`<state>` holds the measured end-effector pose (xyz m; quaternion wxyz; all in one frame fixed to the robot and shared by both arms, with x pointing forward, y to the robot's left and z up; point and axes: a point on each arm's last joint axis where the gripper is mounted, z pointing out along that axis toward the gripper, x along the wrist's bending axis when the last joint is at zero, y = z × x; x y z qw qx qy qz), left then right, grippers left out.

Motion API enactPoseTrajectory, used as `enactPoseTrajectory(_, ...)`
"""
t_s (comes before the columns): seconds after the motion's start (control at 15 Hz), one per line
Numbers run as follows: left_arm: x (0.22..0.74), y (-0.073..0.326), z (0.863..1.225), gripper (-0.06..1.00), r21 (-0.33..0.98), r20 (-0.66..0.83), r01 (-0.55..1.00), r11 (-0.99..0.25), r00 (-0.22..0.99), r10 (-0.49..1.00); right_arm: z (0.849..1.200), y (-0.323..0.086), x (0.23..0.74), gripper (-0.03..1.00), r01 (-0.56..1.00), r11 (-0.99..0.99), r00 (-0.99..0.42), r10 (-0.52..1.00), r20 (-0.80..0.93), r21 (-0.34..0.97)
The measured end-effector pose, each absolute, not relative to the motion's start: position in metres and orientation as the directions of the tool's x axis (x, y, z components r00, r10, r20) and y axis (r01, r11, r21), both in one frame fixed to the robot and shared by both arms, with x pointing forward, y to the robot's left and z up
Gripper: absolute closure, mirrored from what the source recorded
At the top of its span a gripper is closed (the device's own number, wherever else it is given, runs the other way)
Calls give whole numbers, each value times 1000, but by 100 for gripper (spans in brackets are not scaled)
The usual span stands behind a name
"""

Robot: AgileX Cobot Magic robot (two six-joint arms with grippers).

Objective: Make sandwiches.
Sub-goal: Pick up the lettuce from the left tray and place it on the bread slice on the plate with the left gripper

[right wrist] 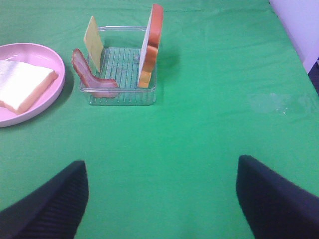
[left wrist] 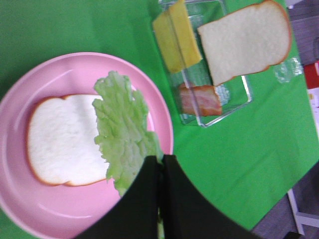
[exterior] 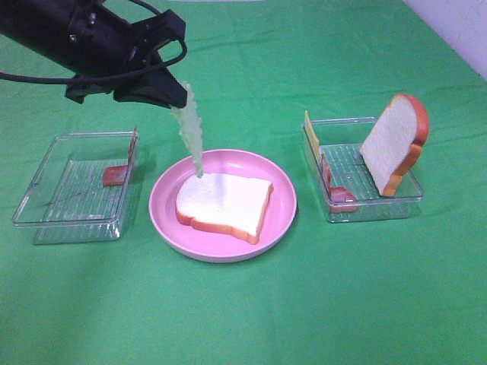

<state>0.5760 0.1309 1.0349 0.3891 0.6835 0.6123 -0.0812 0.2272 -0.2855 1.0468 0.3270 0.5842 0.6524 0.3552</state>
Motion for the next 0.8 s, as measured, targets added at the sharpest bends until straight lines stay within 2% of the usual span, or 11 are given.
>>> enactPoseTrajectory(0.27, 580, 91, 1000, 94, 404, -686, 915, 11, 295, 666, 1047, -286, 227, 20, 530, 65, -104, 995, -12, 846)
enactPoseTrajectory(0.4, 580, 75, 975, 94, 357, -708, 934, -5, 274, 651, 1047, -286, 227, 20, 530, 65, -104, 995, -12, 846)
enactPoseTrajectory(0.47, 584, 74, 953, 94, 341, -686, 940, -26, 267, 677, 1047, -286, 227, 20, 530, 65, -104, 995, -12, 846)
enactPoseTrajectory(0.8, 591, 84, 936, 94, 441, -507, 884, -157, 389, 769, 1047, -286, 227, 20, 530, 65, -104, 995, -12, 846)
